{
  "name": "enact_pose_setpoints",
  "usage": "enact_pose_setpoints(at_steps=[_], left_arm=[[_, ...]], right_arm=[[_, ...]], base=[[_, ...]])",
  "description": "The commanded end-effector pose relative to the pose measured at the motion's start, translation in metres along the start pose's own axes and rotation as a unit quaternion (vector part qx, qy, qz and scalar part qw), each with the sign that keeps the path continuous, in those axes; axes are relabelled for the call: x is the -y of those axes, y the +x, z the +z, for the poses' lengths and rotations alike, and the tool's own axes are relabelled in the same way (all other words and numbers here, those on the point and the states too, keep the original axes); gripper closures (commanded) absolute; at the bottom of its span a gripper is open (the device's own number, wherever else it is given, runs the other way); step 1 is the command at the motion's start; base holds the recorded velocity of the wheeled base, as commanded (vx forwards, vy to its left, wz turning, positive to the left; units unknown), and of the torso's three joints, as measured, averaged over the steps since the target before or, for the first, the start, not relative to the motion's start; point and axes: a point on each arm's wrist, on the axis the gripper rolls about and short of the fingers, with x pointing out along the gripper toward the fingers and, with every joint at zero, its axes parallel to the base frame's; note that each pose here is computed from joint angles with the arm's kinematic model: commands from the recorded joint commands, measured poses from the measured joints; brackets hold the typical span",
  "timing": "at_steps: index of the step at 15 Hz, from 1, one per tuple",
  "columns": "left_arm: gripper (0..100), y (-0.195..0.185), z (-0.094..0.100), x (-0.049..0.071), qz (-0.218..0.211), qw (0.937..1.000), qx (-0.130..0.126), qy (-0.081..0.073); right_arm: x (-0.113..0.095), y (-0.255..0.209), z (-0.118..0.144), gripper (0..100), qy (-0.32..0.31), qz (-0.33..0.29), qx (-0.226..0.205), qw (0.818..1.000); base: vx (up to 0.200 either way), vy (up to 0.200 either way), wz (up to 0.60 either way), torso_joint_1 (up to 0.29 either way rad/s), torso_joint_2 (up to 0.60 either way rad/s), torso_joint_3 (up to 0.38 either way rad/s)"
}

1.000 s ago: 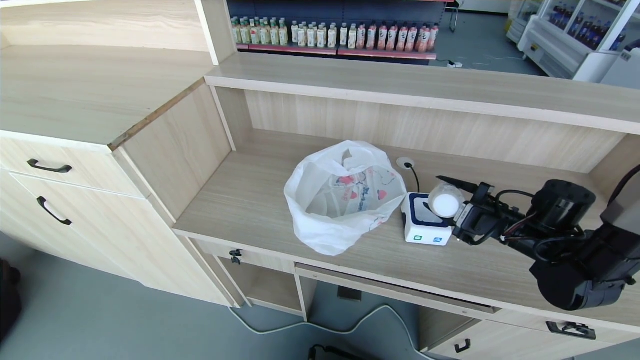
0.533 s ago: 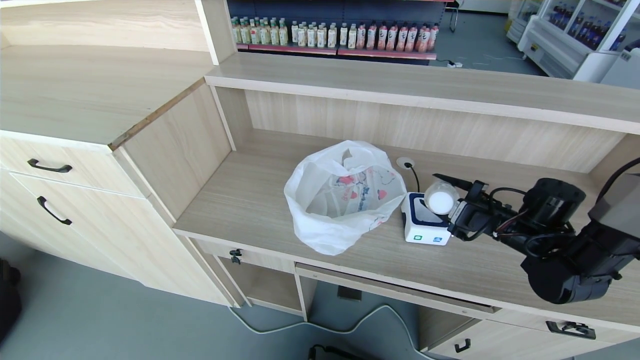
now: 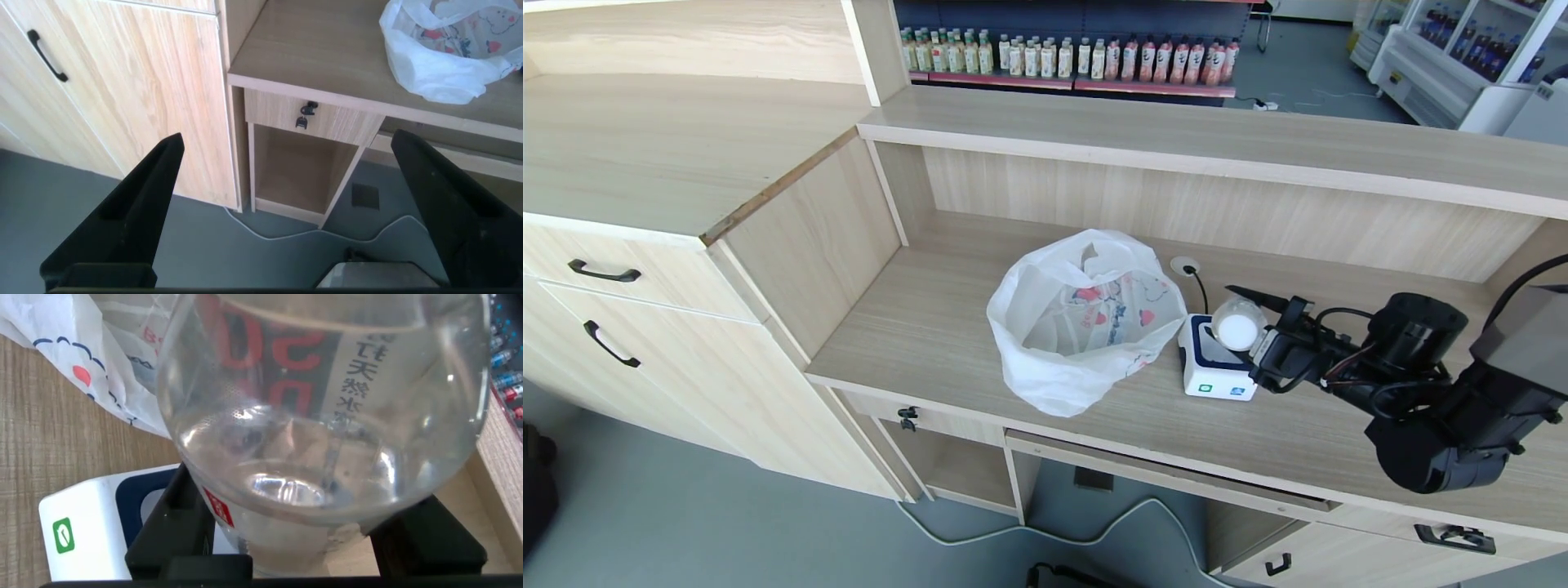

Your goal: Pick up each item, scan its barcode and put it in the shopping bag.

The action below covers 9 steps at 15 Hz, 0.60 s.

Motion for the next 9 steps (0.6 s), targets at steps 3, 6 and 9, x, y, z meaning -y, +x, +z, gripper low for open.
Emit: enact_pose_setpoints(at_steps=[3,6,9], left_arm=[[0,0.000,0.000,0.000,0.000,1.0000,0.001,0.000],[0,0.000,0.000,0.000,0.000,1.0000,0.001,0.000],[0,0.000,0.000,0.000,0.000,1.0000,0.000,0.000]], right_arm=[[-0.004,0.009,-0.002,100,0.005,-0.002,0.009,1.000],[-0.012,0.015,0.001,100,0.013,0.004,0.019,1.000],[-0.014,0.020,0.003,100,0.014,0.005,0.025,1.000]], base=[[0.000,0.000,0.00,0.000,0.00,0.000],[0.000,0.000,0.00,0.000,0.00,0.000],[0.000,0.000,0.00,0.000,0.00,0.000]])
